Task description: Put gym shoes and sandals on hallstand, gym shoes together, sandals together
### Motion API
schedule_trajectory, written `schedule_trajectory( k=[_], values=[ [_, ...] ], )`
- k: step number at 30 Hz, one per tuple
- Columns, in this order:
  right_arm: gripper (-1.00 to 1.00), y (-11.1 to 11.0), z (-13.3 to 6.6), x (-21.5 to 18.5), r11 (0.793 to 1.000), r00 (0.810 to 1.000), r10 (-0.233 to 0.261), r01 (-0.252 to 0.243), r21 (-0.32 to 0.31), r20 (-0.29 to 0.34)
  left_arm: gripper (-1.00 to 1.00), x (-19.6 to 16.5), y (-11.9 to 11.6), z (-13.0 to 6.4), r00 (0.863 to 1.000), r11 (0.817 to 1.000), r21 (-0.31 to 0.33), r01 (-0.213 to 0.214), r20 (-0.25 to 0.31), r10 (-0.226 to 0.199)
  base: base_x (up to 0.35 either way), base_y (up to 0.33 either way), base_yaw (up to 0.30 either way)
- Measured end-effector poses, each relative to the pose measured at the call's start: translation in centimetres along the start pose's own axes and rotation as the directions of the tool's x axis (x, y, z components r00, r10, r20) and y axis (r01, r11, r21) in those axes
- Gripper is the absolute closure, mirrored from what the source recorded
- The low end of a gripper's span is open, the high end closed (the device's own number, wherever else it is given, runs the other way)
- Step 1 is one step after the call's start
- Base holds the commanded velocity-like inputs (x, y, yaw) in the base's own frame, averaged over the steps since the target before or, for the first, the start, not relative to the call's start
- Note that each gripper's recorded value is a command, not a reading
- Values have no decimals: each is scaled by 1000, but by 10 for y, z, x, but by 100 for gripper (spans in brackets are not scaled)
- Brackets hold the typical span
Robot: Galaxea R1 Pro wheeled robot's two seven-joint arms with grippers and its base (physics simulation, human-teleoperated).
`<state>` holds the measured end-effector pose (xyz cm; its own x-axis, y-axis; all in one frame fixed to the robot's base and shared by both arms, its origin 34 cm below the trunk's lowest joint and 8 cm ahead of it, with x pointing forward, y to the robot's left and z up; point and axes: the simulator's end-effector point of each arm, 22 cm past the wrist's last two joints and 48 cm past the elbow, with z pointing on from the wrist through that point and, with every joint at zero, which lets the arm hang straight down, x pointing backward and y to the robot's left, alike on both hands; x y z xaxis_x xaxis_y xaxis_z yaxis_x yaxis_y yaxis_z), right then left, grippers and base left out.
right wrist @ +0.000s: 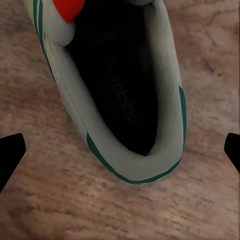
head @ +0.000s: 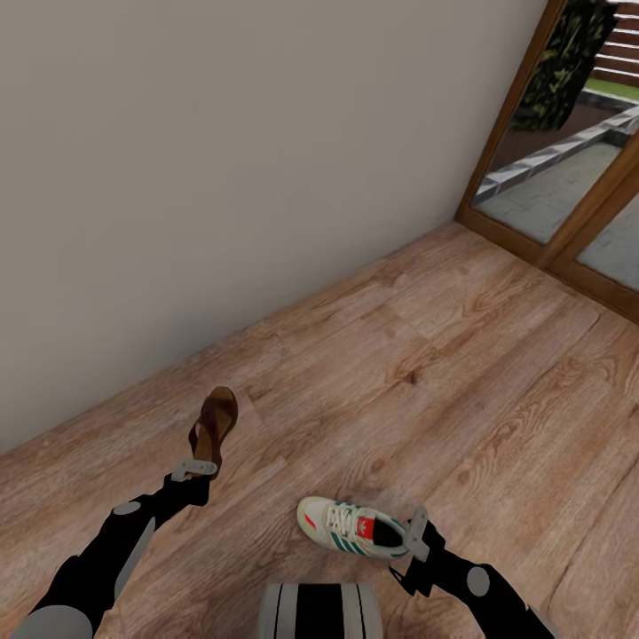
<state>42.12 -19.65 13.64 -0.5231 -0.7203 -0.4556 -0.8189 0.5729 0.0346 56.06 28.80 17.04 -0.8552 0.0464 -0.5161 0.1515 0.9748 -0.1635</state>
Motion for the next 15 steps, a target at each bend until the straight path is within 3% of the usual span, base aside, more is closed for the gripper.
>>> schedule_trajectory(
  k=[15],
  values=[
    [-100,-5,0,-4,1000,1000,-4,4,11,8,100,5,0,2,1000,1000,0,2,-9,-2,0,0,0]
  ],
)
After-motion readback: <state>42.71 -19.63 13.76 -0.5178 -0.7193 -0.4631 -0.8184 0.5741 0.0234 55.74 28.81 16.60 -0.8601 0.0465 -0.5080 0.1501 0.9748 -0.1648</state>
